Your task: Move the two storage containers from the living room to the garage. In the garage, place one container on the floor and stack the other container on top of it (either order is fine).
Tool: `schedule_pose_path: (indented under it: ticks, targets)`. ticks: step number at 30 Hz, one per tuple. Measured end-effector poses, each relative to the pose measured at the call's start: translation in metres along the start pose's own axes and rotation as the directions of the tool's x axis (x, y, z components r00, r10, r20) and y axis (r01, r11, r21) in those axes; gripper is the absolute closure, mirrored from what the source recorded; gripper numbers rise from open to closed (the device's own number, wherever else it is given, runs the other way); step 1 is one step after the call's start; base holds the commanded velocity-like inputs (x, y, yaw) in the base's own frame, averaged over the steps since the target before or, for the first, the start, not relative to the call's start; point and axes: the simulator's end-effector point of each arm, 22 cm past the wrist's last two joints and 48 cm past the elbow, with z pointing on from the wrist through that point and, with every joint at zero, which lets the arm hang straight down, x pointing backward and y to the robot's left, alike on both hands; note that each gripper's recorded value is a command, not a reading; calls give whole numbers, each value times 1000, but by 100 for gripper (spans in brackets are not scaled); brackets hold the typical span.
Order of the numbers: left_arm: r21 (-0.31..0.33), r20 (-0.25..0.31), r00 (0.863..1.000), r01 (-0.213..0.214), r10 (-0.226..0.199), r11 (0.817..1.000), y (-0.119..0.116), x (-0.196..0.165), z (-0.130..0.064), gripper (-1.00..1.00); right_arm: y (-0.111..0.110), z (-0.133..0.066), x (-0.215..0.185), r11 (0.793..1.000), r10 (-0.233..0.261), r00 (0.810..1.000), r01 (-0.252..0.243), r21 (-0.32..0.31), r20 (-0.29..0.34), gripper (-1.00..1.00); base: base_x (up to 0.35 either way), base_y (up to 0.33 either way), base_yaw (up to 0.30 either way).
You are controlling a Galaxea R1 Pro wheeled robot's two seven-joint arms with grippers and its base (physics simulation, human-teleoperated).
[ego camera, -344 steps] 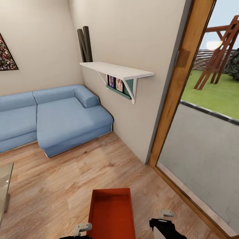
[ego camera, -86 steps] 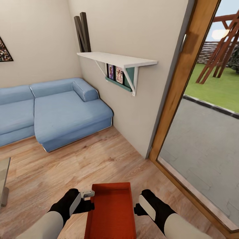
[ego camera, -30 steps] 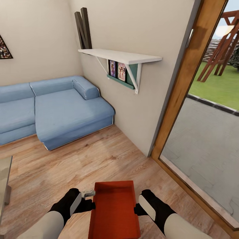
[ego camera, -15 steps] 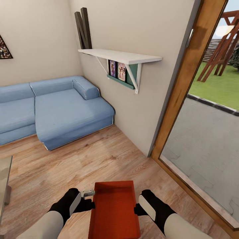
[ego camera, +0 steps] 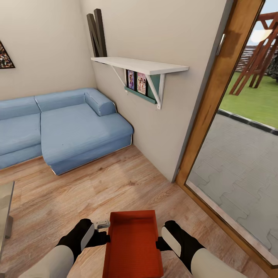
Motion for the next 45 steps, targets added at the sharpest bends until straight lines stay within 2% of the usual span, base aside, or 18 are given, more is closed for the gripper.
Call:
schedule_pose_path:
  ticks: [4,45]
  targets:
    - [1,0,1000,0,0,1000,0,0,0,-100,0,0,0,1000,-1,1000,1,0,0,-100,0,0,0]
    - [-2,1,1000,0,0,1000,7,1,65,-100,5,65,-1,1000,-1,1000,1,0,1,-100,0,0,0]
